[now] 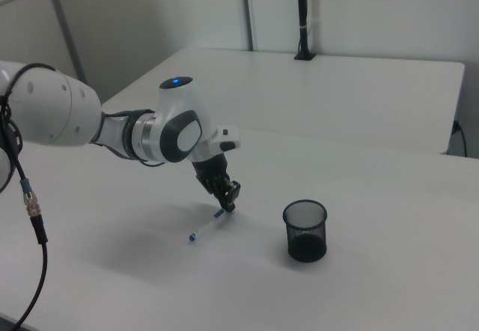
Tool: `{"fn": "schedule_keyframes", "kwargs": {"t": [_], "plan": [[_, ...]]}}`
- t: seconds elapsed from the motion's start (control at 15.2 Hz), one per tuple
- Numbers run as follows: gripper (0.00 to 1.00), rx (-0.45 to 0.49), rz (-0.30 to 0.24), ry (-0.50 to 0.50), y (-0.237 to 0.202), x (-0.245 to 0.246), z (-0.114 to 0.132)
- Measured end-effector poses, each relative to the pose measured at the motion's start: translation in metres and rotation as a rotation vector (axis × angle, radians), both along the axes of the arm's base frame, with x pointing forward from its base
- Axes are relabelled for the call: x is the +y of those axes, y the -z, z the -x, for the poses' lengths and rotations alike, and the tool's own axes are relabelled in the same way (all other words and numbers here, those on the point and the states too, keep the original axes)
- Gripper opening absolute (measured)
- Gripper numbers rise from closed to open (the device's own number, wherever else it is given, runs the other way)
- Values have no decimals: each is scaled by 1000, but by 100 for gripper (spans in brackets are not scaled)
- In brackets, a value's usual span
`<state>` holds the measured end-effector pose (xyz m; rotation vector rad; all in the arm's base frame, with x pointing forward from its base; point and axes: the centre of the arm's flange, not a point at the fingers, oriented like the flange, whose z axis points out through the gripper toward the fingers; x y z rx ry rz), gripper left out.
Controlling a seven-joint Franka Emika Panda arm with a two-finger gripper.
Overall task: Insert the marker
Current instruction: 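Lift the marker and carry it above the black mesh pen cup, then tilt the marker upright and lower it into the pen cup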
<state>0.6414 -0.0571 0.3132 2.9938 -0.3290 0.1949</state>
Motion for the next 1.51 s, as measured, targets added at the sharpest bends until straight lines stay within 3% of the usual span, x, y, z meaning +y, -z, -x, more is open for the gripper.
{"fn": "schedule_keyframes", "kwargs": {"t": [0.13, 0.26, 0.53, 0.72, 1.05, 1.51], "plan": [[19, -48, 4, 12, -24, -6, -5], [19, -133, 11, 46, -75, -25, -6], [19, -308, 25, 136, -185, -76, 16], [19, -423, 61, 142, -223, -109, 28], [19, -589, 137, 140, -205, -167, 37], [19, -627, 192, 119, -140, -208, 50]]}}
